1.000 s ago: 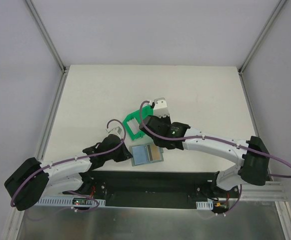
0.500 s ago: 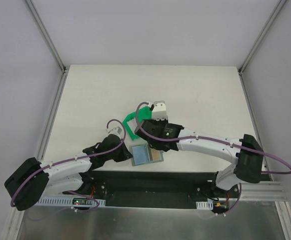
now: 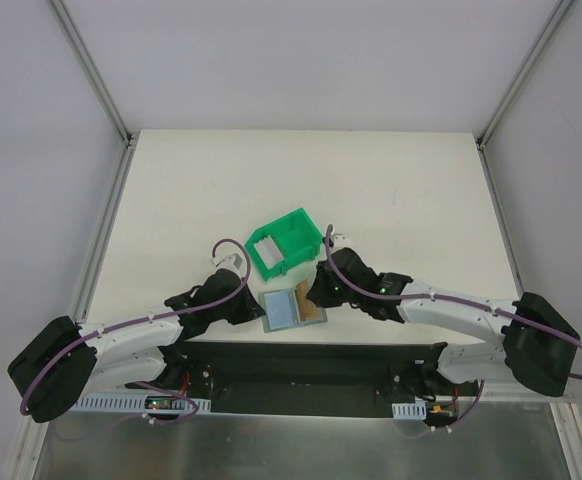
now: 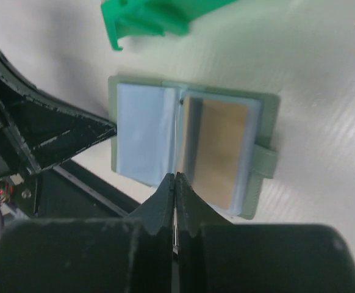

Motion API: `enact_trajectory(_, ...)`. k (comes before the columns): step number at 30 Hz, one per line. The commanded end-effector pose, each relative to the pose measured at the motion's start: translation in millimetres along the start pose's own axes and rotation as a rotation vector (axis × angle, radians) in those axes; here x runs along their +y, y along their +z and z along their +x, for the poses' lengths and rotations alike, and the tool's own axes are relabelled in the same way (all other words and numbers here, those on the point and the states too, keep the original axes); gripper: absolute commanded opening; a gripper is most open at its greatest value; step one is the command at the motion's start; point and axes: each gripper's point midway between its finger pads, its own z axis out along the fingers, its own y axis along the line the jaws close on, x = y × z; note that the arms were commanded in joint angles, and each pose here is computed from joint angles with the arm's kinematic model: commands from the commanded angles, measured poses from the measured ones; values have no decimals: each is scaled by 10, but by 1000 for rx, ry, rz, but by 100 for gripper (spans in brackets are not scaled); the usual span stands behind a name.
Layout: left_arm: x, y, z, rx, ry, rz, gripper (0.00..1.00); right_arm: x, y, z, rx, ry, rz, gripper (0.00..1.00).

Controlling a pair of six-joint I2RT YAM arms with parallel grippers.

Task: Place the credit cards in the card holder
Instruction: Insert the credit card into the card holder.

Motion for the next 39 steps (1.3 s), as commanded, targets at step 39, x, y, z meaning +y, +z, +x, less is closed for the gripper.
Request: enact_trajectory(39, 50, 14, -15, -11, -6, -20, 0, -139, 513, 372, 116, 244, -217, 0)
